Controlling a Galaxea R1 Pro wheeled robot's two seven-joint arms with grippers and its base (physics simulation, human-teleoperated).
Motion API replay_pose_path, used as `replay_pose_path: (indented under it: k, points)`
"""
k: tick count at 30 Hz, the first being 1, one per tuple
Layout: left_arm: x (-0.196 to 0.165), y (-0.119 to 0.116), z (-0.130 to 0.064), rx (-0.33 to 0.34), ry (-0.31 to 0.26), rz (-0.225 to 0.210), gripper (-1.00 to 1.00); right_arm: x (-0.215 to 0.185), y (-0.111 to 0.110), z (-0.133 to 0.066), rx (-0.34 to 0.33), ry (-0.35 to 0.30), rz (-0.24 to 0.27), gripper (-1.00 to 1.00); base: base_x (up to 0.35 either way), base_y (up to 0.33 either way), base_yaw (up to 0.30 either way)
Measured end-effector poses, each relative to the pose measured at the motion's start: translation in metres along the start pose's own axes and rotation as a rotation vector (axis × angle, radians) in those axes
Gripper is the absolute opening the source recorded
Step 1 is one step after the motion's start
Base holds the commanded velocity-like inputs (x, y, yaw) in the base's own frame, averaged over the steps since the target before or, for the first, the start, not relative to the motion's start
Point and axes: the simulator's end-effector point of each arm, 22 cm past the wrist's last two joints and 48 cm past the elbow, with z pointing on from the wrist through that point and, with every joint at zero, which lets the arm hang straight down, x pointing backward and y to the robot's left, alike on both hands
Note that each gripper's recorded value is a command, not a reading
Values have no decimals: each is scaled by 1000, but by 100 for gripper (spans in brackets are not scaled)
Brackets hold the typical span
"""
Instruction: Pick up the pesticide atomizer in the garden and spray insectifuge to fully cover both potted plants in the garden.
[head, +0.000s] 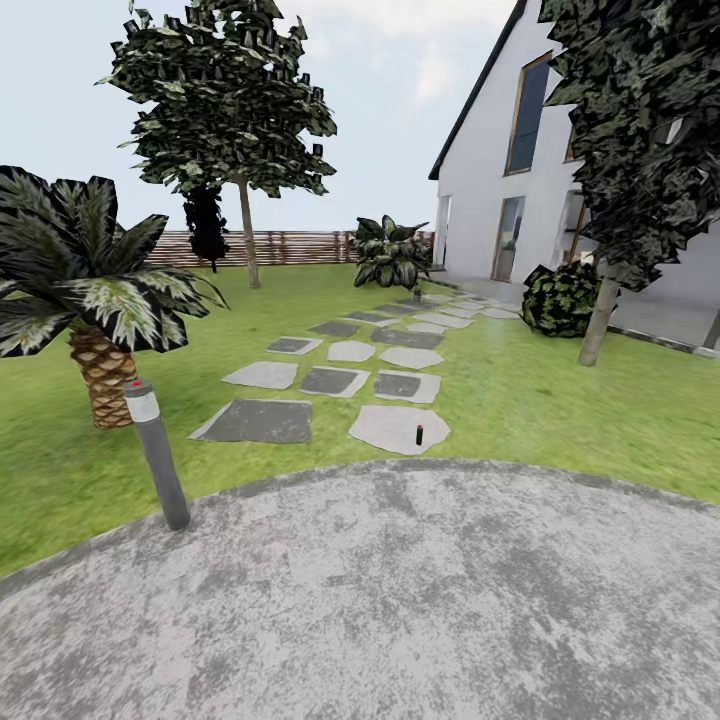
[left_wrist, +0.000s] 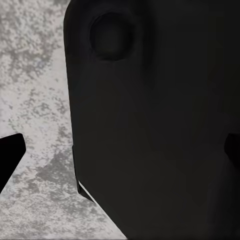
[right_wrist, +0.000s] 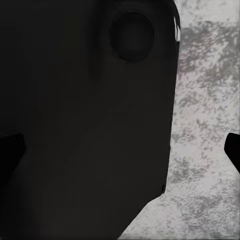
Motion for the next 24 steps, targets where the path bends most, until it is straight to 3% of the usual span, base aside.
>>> replay_pose_path:
  k: [12,18,24]
  points:
    - [3,-4,0,10,5,-4,100,-22,38,-1,-53,-43,-6,100,0,0,0]
    - [1,0,0,4,1,-1,100,-27,34,-1,-45,-54,-5,100,0,0,0]
    - [-26,22,-1,-26,-67,3,100,-39,14,-2,-19,-96,-6,100,0,0,0]
